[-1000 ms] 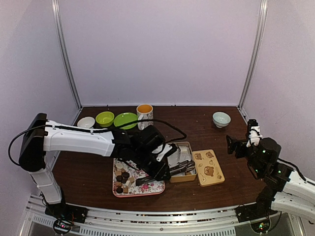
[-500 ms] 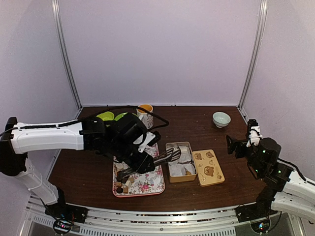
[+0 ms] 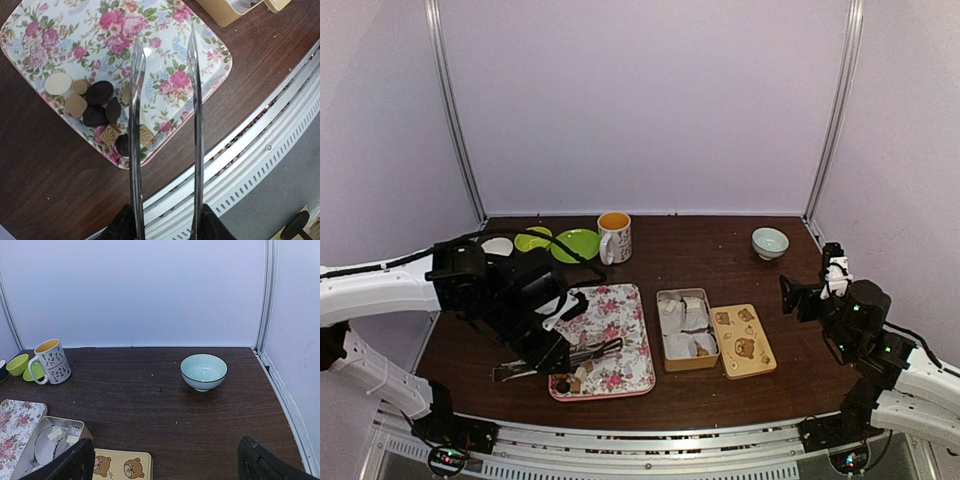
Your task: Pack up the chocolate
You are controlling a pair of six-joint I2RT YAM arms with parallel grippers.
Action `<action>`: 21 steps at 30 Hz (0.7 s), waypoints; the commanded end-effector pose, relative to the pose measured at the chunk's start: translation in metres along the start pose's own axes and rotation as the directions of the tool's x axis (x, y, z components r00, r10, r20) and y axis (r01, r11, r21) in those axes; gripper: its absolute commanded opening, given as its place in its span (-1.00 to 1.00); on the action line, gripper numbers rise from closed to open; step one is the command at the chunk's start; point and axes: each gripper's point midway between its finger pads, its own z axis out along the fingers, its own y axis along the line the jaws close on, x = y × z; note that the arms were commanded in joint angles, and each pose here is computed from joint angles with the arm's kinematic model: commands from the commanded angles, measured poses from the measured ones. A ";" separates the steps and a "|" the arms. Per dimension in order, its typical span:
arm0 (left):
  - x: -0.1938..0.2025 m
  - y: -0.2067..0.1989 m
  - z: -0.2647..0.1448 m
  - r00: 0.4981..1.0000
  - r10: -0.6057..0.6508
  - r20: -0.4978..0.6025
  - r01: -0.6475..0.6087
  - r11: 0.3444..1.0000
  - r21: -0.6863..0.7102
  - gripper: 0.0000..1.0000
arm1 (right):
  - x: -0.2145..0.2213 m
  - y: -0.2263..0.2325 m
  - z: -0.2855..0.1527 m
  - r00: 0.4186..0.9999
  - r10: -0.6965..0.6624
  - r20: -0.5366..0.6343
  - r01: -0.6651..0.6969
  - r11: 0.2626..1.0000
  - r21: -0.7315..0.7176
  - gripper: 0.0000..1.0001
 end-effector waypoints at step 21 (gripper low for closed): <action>0.049 0.028 -0.009 0.978 -0.113 -0.175 0.089 0.986 -0.143 -0.18 | 0.002 0.001 0.001 1.000 -0.008 -0.005 0.008 1.000 -0.006 1.00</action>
